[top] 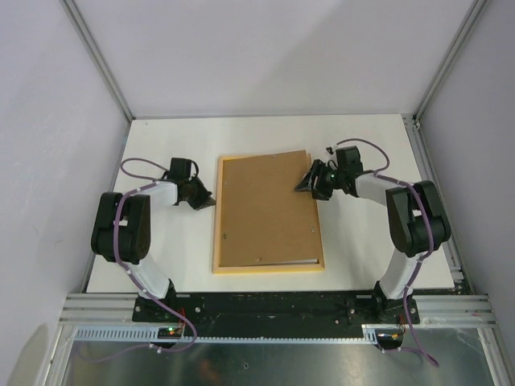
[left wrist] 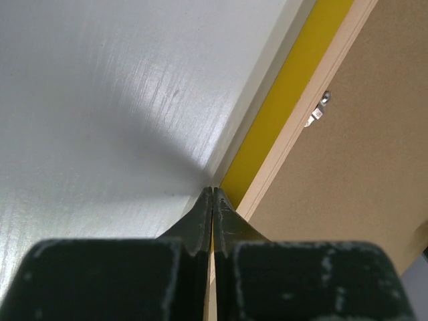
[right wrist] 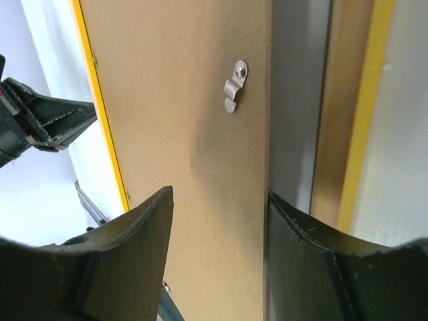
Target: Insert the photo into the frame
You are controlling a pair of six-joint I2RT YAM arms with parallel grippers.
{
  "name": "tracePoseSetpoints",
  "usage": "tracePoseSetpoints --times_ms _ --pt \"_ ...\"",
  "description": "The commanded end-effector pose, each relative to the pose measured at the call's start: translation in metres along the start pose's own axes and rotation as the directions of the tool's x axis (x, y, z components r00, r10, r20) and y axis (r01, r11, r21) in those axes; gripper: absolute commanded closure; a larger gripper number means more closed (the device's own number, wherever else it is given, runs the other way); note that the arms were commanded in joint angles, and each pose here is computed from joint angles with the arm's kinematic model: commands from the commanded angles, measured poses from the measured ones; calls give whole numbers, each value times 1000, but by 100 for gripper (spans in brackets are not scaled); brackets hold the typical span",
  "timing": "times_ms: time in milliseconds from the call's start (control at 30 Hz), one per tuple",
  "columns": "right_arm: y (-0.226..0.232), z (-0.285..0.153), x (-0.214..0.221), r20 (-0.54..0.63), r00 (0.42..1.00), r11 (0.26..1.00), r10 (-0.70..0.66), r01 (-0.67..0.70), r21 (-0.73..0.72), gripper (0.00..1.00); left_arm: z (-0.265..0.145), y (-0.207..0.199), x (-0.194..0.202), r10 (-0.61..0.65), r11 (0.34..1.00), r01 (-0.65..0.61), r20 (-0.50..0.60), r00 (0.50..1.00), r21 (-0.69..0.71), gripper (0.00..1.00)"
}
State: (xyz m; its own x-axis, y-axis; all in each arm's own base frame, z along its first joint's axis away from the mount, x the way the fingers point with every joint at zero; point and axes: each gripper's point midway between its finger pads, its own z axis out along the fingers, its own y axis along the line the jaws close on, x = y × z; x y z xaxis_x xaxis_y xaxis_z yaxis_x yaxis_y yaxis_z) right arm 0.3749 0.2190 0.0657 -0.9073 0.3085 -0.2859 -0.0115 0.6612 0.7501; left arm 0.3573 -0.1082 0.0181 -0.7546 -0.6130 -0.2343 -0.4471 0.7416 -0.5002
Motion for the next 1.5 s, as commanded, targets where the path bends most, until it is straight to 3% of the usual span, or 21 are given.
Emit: tracePoseSetpoints --times_ms 0,400,700,1100,1467 --pt "19 -28 -28 87 992 995 -94 91 46 41 -3 -21 -10 45 997 -46 19 999 60 100" --pt "-16 -85 -32 146 966 917 -212 145 373 39 -3 -17 -6 46 997 -47 9 999 57 100" --pt "-31 -71 8 80 969 891 -235 182 415 37 -8 -18 -6 53 997 -54 19 998 63 100" --pt "-50 -66 27 78 960 809 -271 183 559 55 -8 -16 -5 55 997 -56 15 998 60 100" --pt "-59 -79 60 42 956 778 -290 209 592 60 -5 -14 -1 49 997 -49 1 999 57 100"
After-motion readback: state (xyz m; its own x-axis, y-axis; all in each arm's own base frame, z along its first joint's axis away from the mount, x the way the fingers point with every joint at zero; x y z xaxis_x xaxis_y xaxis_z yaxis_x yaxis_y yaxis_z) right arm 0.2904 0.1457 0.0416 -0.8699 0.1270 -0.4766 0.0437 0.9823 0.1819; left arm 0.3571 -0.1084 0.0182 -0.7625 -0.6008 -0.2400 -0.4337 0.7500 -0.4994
